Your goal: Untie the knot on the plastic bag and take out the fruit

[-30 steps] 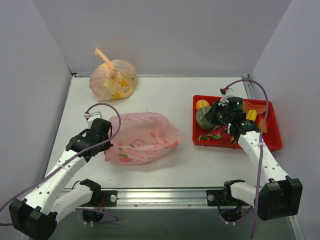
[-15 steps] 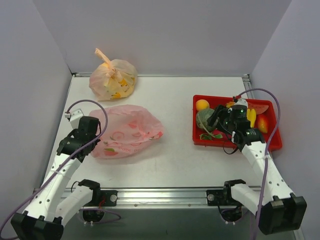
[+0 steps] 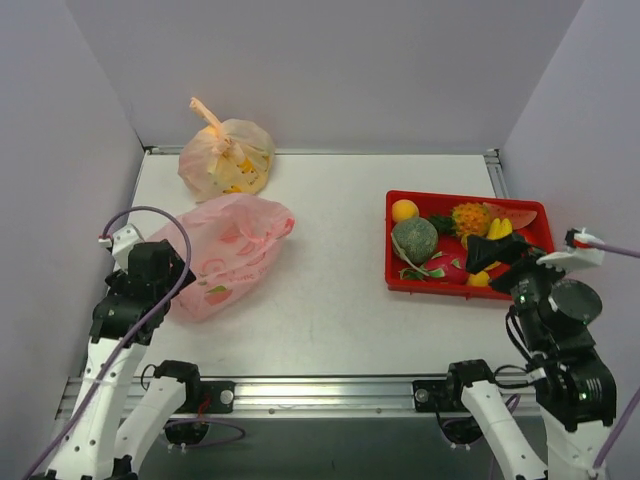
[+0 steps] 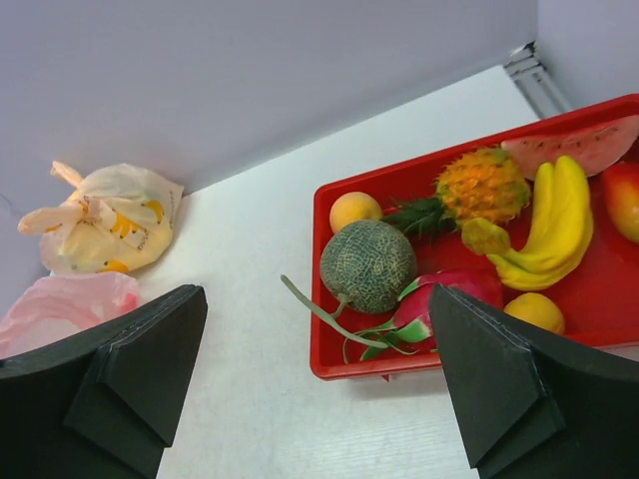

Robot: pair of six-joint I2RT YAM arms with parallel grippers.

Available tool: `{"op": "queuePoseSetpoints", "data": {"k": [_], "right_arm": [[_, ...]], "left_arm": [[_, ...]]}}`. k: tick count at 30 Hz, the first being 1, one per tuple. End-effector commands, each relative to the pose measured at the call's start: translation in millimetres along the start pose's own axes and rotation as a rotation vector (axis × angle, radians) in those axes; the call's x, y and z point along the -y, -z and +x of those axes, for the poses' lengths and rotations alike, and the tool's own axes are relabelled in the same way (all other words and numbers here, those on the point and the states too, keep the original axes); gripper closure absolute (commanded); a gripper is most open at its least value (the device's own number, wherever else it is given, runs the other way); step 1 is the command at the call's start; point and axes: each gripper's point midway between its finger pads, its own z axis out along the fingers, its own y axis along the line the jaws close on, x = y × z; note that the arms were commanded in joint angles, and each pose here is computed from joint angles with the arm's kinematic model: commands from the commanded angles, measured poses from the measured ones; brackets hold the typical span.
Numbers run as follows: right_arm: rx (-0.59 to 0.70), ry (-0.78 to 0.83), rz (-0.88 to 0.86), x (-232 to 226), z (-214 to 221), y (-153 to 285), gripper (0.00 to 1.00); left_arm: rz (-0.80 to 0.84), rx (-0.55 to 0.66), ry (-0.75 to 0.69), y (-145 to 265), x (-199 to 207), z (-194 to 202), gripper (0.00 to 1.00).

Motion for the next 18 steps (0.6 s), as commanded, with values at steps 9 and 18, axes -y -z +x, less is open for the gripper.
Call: {"op": "queuePoseSetpoints", "data": {"k": [9,18], "right_arm": [[0.198,0.132,0.117,45,-17,64,0.00],[0.325,0.209,0.106,58,-22,104,0.00]], "left_arm": [[0.275,0.142,0.023,98,-3,-44,0.03],[0.311,0.406,0.046,145,-54,-74,0.02]]}}
